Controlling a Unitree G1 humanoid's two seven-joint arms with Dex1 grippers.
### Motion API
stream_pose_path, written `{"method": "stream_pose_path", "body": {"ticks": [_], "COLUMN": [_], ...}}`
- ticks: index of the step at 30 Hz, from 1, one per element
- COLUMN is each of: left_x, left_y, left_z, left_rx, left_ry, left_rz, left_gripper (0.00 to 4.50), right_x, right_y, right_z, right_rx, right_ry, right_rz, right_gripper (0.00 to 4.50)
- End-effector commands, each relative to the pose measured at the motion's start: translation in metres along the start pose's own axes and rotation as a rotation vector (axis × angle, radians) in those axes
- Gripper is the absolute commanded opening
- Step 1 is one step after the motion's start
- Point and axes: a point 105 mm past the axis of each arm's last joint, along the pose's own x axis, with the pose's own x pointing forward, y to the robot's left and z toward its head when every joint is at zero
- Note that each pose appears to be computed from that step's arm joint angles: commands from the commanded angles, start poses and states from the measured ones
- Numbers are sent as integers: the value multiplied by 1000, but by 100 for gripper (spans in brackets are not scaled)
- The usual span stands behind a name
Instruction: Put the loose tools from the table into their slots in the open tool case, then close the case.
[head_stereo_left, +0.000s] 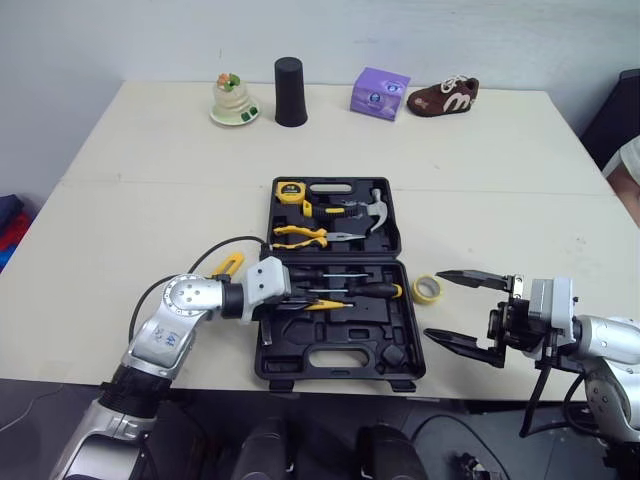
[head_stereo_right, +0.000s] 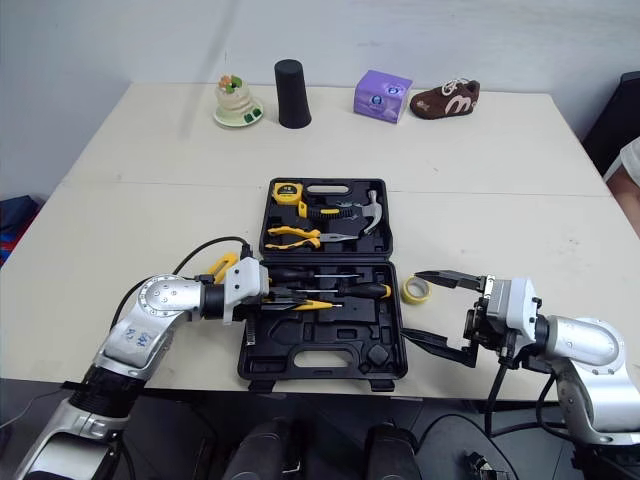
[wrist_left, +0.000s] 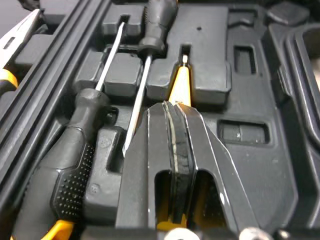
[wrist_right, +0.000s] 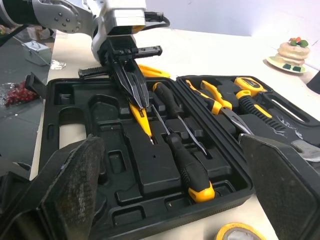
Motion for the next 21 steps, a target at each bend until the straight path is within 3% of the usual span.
{"method": "stream_pose_path", "body": {"ticks": [1,8,11,15,18,21], "left_x": [4,3,3,-13,-42,-100], "left_y": [-20,-22,-9,13,18,32], "left_z": [-46,-66,-46,2,43,53], "left_rx": [-90,-153,-100,2,117,82], "left_ry": [172,213,103,-101,-218,-257], "left_rz": [-50,-19,22,115,153,373], "left_gripper": [5,5,5,5,84,219], "right_x": [-5,-4,-5,-14,-36,-83], "right_y": [-4,-6,-8,-19,-27,-52], "right_z": [6,6,7,9,4,-2], "right_rx": [-41,-46,-52,-75,-82,-122], "right_ry": [-11,-14,-10,15,85,176], "right_rz": [-30,-37,-41,-79,-114,-287], "right_gripper": [450,450,450,450,450,450]}}
